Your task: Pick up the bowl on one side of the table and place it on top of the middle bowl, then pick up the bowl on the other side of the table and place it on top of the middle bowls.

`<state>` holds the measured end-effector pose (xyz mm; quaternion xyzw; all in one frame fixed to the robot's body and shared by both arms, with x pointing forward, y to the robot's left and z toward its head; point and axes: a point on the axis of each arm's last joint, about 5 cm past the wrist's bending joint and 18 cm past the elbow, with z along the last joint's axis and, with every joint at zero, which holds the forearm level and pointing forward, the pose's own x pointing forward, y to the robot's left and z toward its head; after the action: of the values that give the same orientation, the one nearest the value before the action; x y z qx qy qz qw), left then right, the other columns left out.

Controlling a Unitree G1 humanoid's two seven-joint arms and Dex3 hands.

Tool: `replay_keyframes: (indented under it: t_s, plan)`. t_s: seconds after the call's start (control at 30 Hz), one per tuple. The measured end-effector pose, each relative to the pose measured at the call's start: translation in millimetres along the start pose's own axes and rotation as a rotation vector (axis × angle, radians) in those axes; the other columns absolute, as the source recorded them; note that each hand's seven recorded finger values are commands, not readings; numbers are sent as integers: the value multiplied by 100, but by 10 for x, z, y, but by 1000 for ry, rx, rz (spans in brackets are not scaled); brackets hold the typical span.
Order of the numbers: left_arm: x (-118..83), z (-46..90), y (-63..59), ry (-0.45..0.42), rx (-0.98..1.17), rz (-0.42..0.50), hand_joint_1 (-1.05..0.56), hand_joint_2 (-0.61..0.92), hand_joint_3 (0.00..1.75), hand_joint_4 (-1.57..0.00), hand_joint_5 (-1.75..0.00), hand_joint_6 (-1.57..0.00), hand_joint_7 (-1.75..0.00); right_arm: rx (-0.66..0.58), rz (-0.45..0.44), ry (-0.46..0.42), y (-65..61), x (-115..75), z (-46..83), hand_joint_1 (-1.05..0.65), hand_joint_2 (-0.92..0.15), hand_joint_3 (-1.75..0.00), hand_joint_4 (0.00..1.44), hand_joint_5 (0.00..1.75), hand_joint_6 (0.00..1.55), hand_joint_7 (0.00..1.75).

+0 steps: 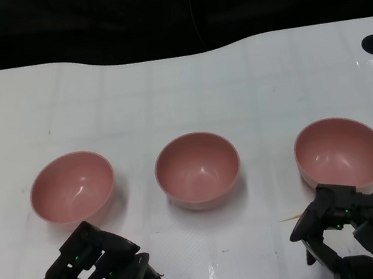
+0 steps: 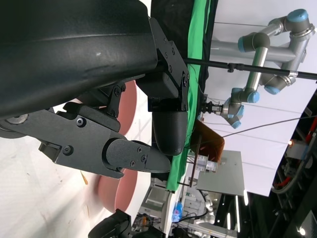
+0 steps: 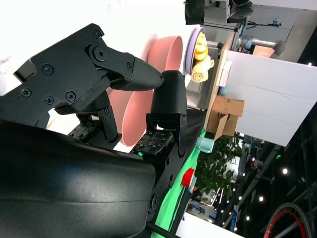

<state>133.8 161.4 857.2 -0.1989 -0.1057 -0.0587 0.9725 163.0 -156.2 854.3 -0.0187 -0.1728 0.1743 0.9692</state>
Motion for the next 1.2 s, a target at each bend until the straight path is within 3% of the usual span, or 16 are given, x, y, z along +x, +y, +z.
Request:
replay_keyframes:
  t_s: [0.5,0.67,0.93,0.97,1.1,1.2]
  plan:
    - [0,-2,4,1,0,0,-38,92,16,-75,-166,-69,-139,1,0,-2,-1,4,1,-22,-55,-95,82,147,83,110]
    - [0,-2,3,1,-2,0,-39,92,14,-75,-167,-70,-138,-20,-15,-2,-11,11,4,-23,-73,-52,70,115,82,64]
    - [2,-3,3,1,-1,0,-38,92,15,-74,-167,-69,-138,-185,-23,-3,-119,58,39,-28,-87,-17,60,98,73,25]
    - [2,-3,3,1,-1,0,-38,92,15,-74,-167,-69,-138,-226,-24,-7,-137,65,47,-33,-90,-9,55,81,69,18]
    - [3,-3,3,1,-1,-1,-38,92,15,-75,-167,-69,-138,-323,-43,-30,-190,100,72,-36,-92,-4,53,66,68,11]
    - [4,-3,1,1,-1,-1,-39,92,15,-74,-167,-69,-138,-467,-30,-27,-215,116,87,-52,-91,-2,39,54,53,2]
